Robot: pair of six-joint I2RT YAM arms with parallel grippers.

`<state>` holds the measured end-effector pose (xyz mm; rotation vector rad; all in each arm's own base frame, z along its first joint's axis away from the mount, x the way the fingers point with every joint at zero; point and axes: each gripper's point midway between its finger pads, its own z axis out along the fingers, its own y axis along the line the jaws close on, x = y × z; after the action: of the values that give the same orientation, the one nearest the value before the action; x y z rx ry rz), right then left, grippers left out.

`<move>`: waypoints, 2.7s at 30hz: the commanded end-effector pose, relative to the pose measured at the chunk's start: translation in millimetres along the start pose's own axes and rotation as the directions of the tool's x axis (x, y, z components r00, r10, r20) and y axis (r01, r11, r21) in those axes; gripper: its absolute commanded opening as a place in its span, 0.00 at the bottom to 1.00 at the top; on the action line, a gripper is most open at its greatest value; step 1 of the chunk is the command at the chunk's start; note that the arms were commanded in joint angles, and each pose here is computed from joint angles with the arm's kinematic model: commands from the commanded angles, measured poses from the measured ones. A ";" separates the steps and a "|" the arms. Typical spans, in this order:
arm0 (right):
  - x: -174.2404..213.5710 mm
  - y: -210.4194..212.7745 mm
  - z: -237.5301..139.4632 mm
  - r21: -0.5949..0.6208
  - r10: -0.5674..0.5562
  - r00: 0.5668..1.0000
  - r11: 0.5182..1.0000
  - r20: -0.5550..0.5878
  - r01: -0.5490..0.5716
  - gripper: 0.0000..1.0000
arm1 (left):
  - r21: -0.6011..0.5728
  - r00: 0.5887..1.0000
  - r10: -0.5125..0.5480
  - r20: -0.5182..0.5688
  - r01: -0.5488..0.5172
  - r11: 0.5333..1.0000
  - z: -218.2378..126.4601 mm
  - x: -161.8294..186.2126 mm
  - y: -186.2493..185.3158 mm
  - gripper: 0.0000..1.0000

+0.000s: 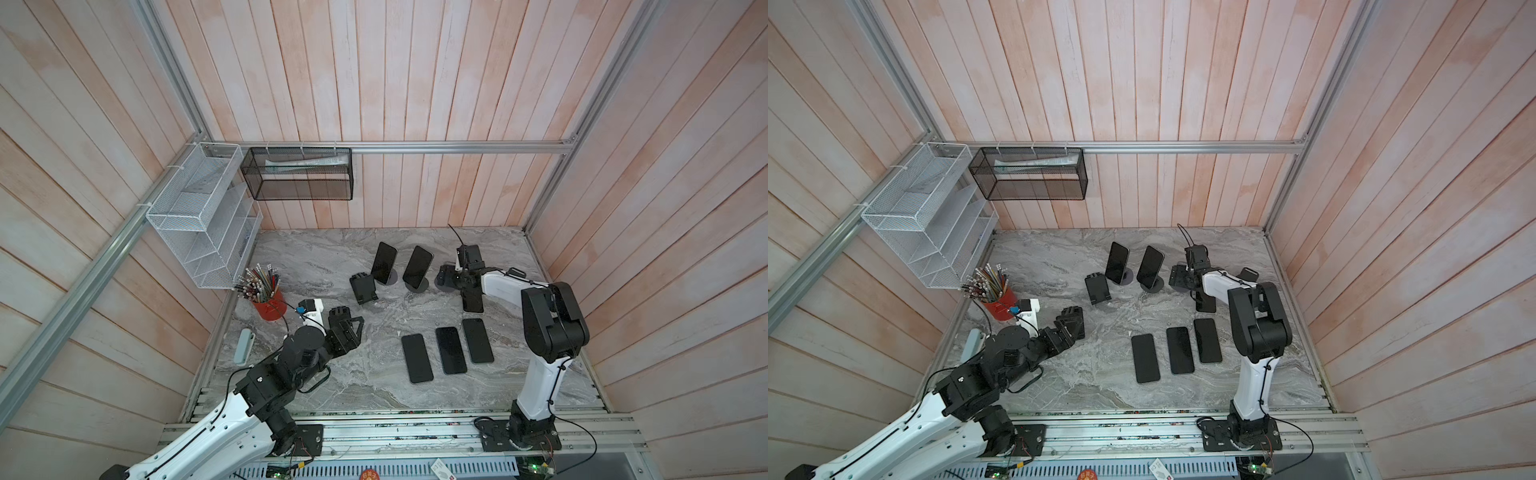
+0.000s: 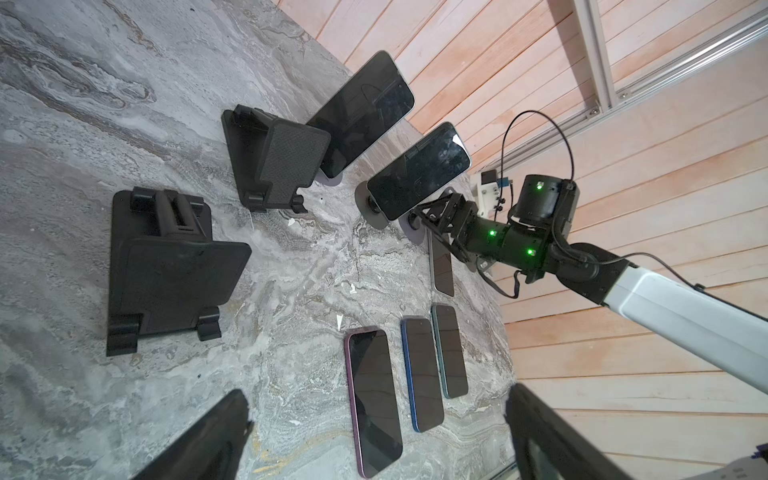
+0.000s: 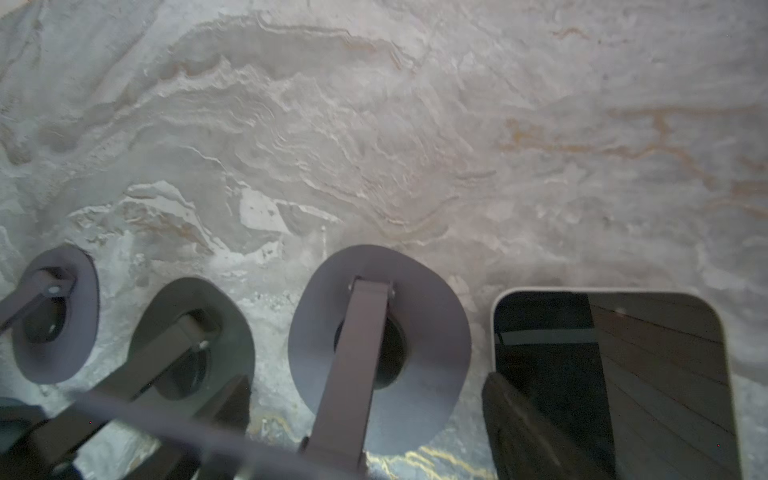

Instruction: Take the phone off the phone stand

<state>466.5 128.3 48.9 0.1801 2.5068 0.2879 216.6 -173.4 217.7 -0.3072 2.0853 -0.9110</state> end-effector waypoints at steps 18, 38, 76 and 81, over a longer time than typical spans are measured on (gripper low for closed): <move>-25.6 5.4 -26.1 0.036 -0.212 0.977 0.977 0.033 0.211 0.97 | 0.001 1.000 0.011 0.002 -0.011 1.000 -1.1 1.7 2.9 0.98; -29.4 11.0 -19.3 0.017 -0.235 0.971 0.972 0.046 0.234 0.65 | -0.011 1.000 0.027 0.000 -0.027 1.000 6.5 0.7 0.6 0.98; -150.2 -95.3 -33.7 0.360 -0.059 0.962 0.932 0.266 -0.043 0.60 | -0.035 0.998 0.058 0.039 -0.056 0.998 2.0 -6.2 6.0 0.98; -135.3 -115.4 -16.6 0.386 -0.035 0.977 0.921 0.210 -0.049 0.61 | -0.037 0.997 0.064 0.051 -0.062 0.997 1.8 -8.4 5.8 0.98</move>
<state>563.8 -12.5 120.2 0.3461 2.2785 -0.2002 221.5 -169.3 214.0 -0.2903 2.0775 -0.8476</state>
